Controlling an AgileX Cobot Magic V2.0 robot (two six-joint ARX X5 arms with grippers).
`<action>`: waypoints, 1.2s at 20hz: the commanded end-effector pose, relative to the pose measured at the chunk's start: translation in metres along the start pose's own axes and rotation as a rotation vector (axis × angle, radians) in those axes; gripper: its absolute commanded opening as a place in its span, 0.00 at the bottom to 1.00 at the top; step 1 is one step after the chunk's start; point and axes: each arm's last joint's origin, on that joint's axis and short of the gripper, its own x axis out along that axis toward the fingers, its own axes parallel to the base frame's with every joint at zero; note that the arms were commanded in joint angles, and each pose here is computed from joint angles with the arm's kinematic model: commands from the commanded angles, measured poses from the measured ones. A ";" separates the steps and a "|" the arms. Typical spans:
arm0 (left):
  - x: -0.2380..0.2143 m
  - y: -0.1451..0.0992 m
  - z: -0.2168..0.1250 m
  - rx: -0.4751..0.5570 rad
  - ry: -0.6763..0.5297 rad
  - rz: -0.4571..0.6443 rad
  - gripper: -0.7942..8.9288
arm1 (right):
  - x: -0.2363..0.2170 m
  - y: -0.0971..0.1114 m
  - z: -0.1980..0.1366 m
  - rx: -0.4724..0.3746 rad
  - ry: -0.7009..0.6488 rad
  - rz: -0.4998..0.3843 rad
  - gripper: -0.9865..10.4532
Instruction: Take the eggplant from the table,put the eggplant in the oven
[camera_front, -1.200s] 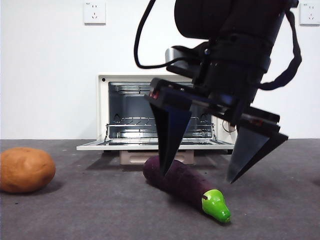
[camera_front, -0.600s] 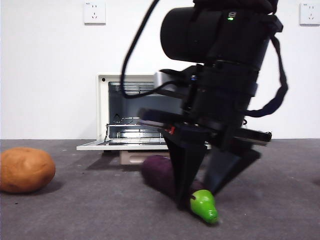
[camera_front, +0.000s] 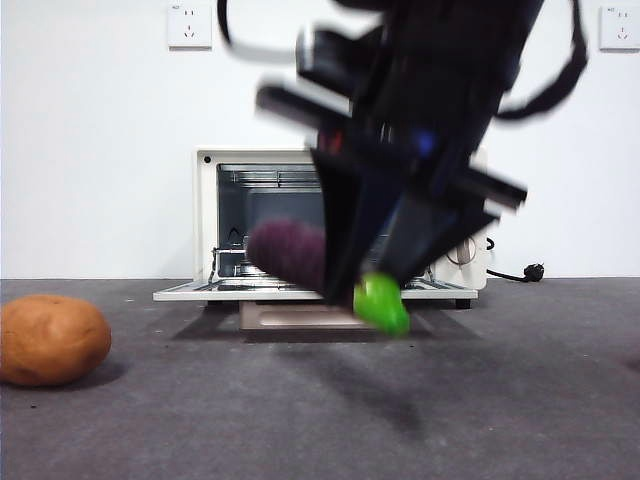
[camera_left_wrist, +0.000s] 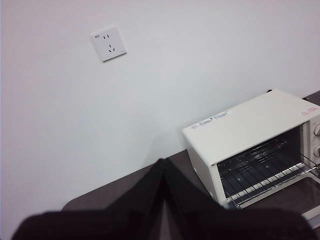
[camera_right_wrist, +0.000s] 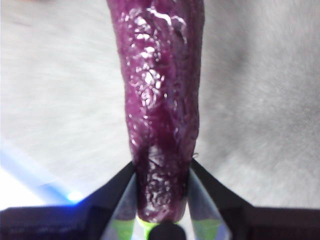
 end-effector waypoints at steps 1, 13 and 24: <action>0.000 0.000 -0.001 0.013 0.007 0.000 0.08 | -0.015 0.005 -0.004 -0.011 -0.015 0.027 0.08; 0.001 -0.001 -0.003 0.022 0.029 -0.007 0.08 | -0.039 -0.034 0.031 0.104 -0.218 0.107 0.08; 0.000 -0.003 -0.004 0.027 0.031 -0.056 0.08 | -0.025 -0.102 0.127 0.281 -0.244 0.153 0.08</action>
